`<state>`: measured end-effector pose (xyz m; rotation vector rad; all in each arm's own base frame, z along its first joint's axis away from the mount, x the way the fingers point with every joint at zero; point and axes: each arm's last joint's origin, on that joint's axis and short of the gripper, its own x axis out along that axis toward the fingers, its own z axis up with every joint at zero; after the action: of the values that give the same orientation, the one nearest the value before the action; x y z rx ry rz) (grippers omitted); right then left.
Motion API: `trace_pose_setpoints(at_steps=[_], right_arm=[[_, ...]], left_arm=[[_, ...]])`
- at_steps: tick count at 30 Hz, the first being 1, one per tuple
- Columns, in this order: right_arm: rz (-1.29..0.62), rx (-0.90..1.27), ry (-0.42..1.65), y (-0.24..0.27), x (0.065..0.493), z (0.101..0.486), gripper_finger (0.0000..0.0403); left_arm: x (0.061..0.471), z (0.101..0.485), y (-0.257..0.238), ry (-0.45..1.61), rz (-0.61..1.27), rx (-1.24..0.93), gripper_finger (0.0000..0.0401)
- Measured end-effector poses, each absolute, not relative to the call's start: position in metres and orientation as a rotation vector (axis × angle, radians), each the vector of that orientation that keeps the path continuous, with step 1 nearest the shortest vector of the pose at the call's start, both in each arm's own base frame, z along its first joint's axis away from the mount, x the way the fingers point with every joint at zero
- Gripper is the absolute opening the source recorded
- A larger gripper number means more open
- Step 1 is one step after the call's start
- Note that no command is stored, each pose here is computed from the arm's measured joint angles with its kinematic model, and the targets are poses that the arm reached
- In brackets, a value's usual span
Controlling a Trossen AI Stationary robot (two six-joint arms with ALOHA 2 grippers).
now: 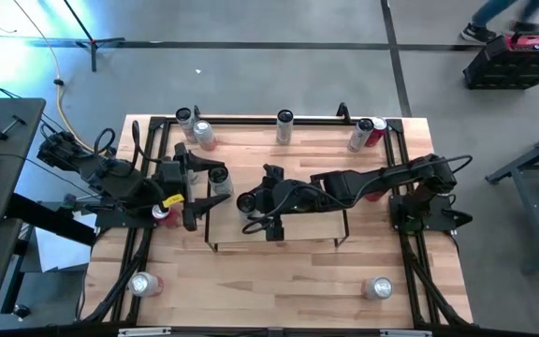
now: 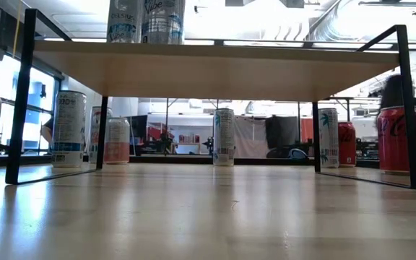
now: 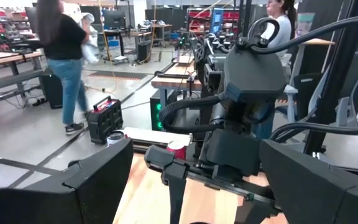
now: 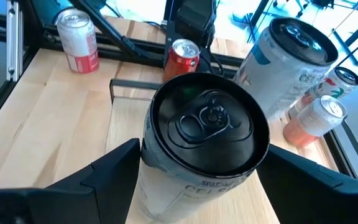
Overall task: Place canned beverage on shelf
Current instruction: Put the bottom white blue soda can aligned with the other white blue soda can on the shelf
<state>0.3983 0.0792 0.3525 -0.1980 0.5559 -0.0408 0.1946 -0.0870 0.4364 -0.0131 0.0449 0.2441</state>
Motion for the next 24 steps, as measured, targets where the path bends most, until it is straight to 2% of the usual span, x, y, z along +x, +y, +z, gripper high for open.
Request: trace_pose_setpoints(at_steps=[24], right_arm=[[-0.022,-0.175,0.482,0.0808,0.4028,0.3578,0.0293]], left_arm=[[0.1945,0.4337,-0.0873,0.067,0.231,-0.021,0.0342]])
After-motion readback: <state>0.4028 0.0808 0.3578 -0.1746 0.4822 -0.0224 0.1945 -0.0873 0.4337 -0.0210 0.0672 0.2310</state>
